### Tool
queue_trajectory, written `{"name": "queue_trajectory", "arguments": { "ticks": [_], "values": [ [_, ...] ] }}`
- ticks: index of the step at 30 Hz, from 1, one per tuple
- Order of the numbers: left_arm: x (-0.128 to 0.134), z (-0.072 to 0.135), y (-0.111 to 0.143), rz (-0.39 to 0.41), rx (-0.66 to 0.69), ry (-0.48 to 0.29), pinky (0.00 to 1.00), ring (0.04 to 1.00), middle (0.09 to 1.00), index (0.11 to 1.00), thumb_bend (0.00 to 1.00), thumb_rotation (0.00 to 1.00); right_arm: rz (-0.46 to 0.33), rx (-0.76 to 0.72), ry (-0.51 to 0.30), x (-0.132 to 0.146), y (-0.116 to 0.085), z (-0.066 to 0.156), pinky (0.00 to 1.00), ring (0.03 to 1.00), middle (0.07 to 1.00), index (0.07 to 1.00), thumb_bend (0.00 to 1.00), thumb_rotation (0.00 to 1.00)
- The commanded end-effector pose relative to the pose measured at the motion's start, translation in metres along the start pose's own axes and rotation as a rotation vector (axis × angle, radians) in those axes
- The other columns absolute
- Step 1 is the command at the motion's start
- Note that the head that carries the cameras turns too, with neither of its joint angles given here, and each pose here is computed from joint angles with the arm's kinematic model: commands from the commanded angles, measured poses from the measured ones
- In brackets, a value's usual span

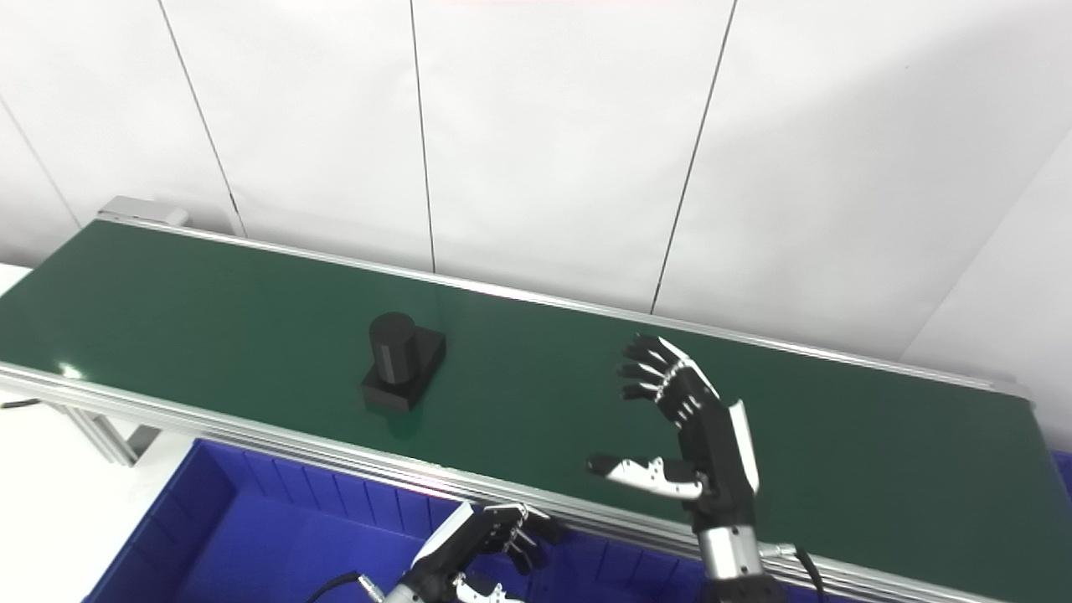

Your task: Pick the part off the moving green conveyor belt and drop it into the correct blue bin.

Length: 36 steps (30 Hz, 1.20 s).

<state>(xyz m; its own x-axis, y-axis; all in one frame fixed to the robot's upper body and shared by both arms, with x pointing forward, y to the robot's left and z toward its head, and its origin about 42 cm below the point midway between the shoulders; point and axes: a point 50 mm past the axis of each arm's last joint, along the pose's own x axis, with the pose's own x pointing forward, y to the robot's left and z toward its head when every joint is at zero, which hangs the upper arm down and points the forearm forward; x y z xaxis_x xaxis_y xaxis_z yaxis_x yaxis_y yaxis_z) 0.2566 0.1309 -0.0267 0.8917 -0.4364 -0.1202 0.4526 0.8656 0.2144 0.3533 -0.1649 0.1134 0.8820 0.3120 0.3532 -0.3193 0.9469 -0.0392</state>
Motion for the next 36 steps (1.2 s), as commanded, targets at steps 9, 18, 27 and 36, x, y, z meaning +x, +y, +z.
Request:
{"name": "queue_trajectory", "arguments": {
  "ticks": [9, 18, 27, 36],
  "values": [
    [0.009, 0.005, -0.004, -0.019, 0.012, -0.006, 0.7, 0.741, 0.756, 0.742, 1.0, 0.26, -0.014, 0.001, -0.002, 0.05, 0.003, -0.005, 0.59, 0.684, 0.781, 0.793, 0.95, 0.22],
    [0.008, 0.005, -0.004, -0.021, -0.004, -0.005, 0.7, 0.744, 0.753, 0.738, 1.0, 0.26, -0.017, -0.025, 0.039, 0.067, 0.006, -0.013, 0.57, 0.655, 0.779, 0.78, 0.96, 0.22],
    [0.005, 0.005, -0.003, -0.023, 0.005, -0.01, 0.7, 0.742, 0.755, 0.741, 1.0, 0.27, -0.01, -0.04, 0.058, 0.075, 0.008, -0.017, 0.58, 0.671, 0.793, 0.785, 0.94, 0.15],
    [0.003, 0.006, -0.003, -0.02, 0.002, -0.017, 0.68, 0.732, 0.748, 0.738, 1.0, 0.27, 0.005, -0.067, 0.078, 0.074, 0.017, -0.021, 0.57, 0.683, 0.792, 0.787, 0.95, 0.18]
  ]
}}
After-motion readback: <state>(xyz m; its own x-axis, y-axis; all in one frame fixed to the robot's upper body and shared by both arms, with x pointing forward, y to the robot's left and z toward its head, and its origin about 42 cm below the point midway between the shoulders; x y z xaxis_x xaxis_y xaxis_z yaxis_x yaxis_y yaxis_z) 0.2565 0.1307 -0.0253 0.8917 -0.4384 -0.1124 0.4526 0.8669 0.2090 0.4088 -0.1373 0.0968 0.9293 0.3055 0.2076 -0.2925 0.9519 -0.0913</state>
